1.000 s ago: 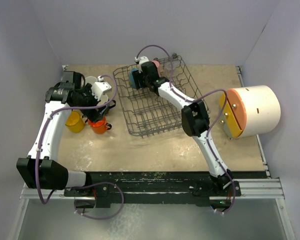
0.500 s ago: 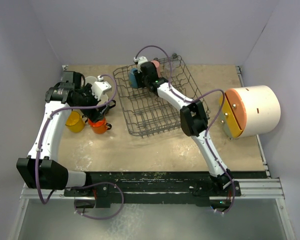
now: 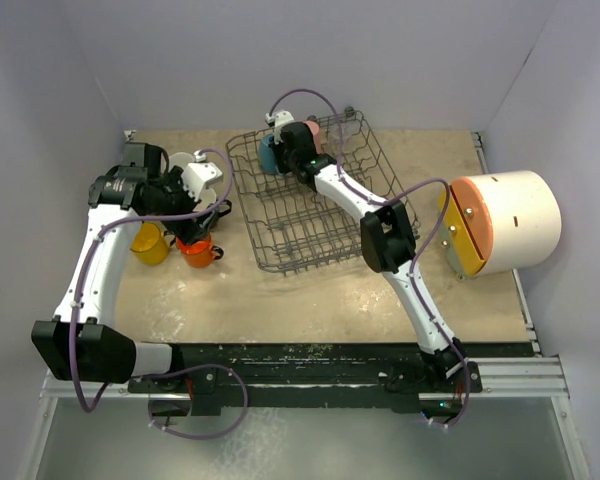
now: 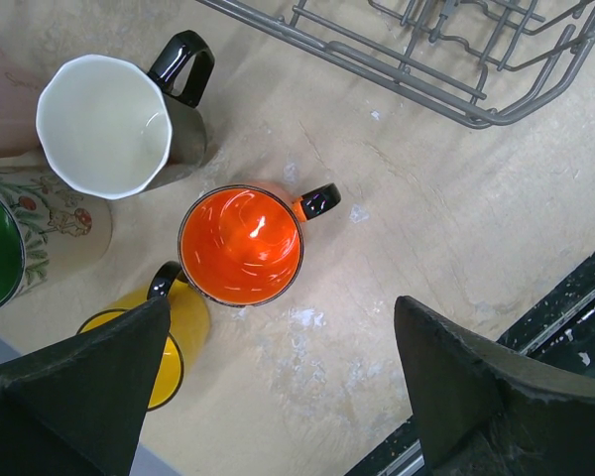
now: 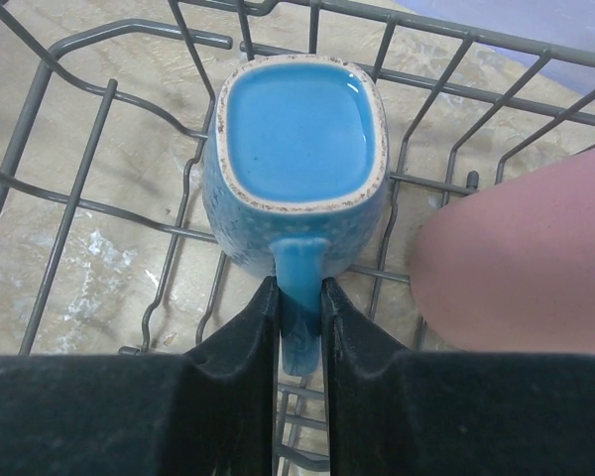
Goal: Unload the cups from the dish rack
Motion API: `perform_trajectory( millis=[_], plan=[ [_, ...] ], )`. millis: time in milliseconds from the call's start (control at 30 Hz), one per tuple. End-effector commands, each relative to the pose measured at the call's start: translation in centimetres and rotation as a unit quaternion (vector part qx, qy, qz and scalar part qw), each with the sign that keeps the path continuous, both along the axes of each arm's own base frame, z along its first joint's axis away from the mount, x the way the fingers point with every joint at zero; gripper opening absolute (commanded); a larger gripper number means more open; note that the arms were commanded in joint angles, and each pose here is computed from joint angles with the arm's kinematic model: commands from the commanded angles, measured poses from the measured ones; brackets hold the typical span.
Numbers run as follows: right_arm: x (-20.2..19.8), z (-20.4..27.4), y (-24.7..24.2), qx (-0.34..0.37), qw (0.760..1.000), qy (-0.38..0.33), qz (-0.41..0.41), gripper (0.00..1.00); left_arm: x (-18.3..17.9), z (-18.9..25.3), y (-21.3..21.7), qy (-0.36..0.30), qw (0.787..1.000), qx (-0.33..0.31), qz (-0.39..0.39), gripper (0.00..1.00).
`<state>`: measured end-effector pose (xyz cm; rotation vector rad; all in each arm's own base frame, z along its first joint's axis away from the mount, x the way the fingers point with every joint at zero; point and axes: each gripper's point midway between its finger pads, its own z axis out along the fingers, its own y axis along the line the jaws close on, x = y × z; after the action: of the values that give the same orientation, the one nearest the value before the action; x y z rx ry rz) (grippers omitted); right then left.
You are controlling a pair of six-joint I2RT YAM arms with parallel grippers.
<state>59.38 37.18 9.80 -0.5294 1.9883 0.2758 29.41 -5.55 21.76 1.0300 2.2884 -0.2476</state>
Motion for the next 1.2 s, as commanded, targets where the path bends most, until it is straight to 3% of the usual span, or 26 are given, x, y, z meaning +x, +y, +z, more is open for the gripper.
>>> perform_trajectory(
  millis=[0,200,433,600,967,1167],
  plan=[
    [2.1,9.6,0.2,0.043,0.993,-0.110,-0.010,0.00,0.2,2.3,-0.4,-0.038,0.999,-0.013,-0.002,0.96],
    [2.2,13.9,-0.2,0.058,0.986,-0.153,-0.015,0.00,0.0,2.2,-0.3,-0.041,0.999,-0.010,-0.002,0.96],
    [0.7,22.6,-1.3,0.084,0.972,-0.219,-0.019,0.00,0.3,1.9,-0.2,-0.047,0.999,-0.010,0.000,0.96],
    [-1.1,26.4,-2.3,0.095,0.969,-0.229,-0.023,0.00,0.7,2.6,-0.2,-0.069,0.998,-0.010,0.001,0.98],
    [-9.5,27.0,-4.0,0.191,0.974,-0.118,-0.001,0.00,0.9,4.2,-0.6,-0.099,0.995,-0.027,0.009,0.99],
    [-13.7,23.6,-4.2,0.226,0.973,-0.047,0.006,0.00,0.5,3.4,-0.6,-0.094,0.995,-0.028,0.010,1.00]
  ],
)
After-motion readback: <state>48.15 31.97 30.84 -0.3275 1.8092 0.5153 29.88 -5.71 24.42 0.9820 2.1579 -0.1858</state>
